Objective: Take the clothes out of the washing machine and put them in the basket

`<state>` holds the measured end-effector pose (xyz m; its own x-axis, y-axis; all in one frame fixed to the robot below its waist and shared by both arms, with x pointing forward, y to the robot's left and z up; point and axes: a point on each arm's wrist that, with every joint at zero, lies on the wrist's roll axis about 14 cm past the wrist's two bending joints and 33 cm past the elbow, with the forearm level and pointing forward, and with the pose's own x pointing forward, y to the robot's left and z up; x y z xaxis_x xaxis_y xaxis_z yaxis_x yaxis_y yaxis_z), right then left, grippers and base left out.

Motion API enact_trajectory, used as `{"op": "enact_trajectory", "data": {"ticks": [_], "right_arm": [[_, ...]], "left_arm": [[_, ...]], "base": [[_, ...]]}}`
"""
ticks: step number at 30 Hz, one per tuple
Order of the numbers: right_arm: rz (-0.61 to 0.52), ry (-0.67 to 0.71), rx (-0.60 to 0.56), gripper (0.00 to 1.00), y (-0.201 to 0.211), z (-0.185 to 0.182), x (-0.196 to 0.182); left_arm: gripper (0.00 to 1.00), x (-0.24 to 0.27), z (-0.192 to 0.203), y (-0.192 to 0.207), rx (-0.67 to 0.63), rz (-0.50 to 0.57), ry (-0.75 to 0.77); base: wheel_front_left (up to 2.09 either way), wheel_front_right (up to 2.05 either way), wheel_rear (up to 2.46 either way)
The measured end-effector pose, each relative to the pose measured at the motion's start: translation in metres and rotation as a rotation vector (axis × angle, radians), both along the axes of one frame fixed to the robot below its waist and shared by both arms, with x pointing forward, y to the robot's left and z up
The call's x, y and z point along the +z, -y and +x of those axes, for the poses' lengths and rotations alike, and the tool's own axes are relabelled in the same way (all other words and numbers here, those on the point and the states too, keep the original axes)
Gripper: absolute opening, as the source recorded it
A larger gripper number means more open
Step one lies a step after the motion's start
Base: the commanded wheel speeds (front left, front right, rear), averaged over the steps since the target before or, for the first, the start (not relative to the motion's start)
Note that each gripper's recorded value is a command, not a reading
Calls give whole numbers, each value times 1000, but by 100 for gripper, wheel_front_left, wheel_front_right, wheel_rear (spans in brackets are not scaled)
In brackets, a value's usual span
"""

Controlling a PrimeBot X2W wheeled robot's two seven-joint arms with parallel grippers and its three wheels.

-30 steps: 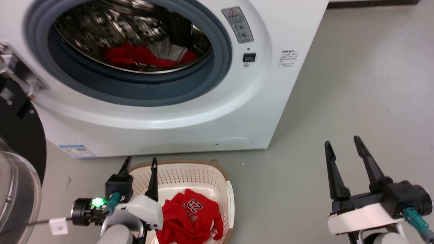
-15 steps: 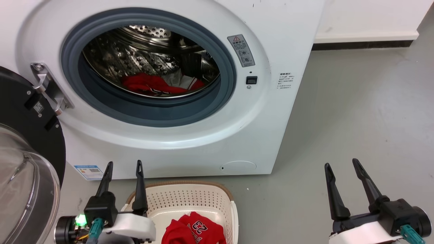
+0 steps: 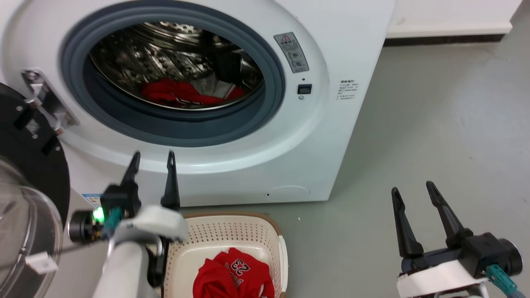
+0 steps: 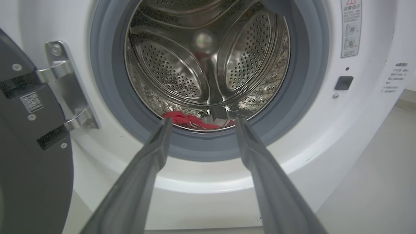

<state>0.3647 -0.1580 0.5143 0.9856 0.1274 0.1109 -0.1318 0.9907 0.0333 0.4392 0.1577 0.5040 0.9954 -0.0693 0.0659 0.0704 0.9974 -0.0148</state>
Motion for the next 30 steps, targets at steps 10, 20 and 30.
{"op": "enact_trajectory", "data": {"ticks": [10, 20, 30], "right_arm": [[13, -20, -27, 100, 10, 29, -9], [16, -83, -76, 100, 28, 53, -35], [9, -133, -112, 100, 43, 72, -60]], "left_arm": [[100, 3, 106, 6, -53, 72, -4], [100, -33, 199, 7, -37, 142, -114], [100, -83, 268, 5, -45, 216, -339]], "base": [[0, 0, 0], [0, 0, 0], [0, 0, 0]]}}
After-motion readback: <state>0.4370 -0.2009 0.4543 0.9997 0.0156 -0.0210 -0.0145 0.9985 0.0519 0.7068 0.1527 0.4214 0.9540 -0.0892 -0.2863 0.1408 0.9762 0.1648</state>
